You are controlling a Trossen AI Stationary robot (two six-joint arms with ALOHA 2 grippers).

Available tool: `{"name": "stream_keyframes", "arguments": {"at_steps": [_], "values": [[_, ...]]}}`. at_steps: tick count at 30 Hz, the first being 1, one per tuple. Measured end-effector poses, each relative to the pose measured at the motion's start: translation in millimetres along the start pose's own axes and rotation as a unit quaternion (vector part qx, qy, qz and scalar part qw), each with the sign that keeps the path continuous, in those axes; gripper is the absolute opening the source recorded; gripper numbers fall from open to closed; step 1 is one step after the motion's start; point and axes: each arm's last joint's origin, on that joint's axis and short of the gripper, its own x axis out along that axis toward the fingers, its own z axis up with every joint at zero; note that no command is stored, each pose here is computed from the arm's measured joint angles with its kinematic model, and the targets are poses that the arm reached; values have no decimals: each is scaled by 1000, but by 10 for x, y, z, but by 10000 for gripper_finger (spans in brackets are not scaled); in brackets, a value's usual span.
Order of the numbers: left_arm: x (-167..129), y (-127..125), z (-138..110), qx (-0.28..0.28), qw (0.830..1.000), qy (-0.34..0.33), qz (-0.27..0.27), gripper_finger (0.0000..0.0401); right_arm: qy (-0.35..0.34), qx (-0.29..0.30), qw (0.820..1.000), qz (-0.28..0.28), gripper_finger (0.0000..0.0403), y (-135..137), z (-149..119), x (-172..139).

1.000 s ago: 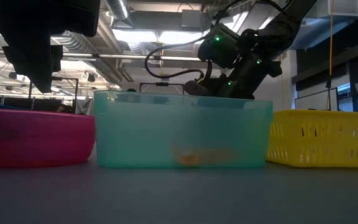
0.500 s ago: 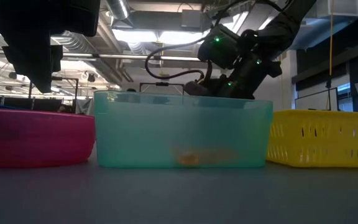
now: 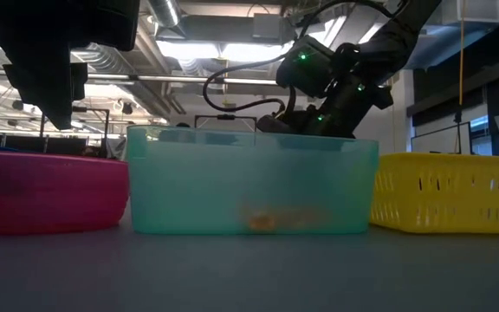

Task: Sort Halloween decoration
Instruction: Put the white skull toy into the orange bin

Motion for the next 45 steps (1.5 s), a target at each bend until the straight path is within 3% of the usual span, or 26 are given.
{"name": "stream_keyframes", "arguments": {"at_steps": [13, 22, 30, 37, 45], "values": [[0, 0, 0, 0, 1000, 0, 0, 108, 1, -1, 1000, 19, 56, 24, 52, -139], [0, 6, 11, 0, 1000, -19, 11, 108, -44, -18, 995, 86, 53, 71, 325, -545], [-3, 20, 41, 0, 997, -68, 38, 108, -50, -78, 976, 196, 52, 155, 463, -1038], [-5, 61, 173, -9, 989, -134, 61, 108, 14, -107, 957, 269, 52, 165, 382, -1461], [-16, 51, 421, 51, 978, -199, 40, 108, 127, -132, 952, 243, 51, 154, 24, -1777]]}}
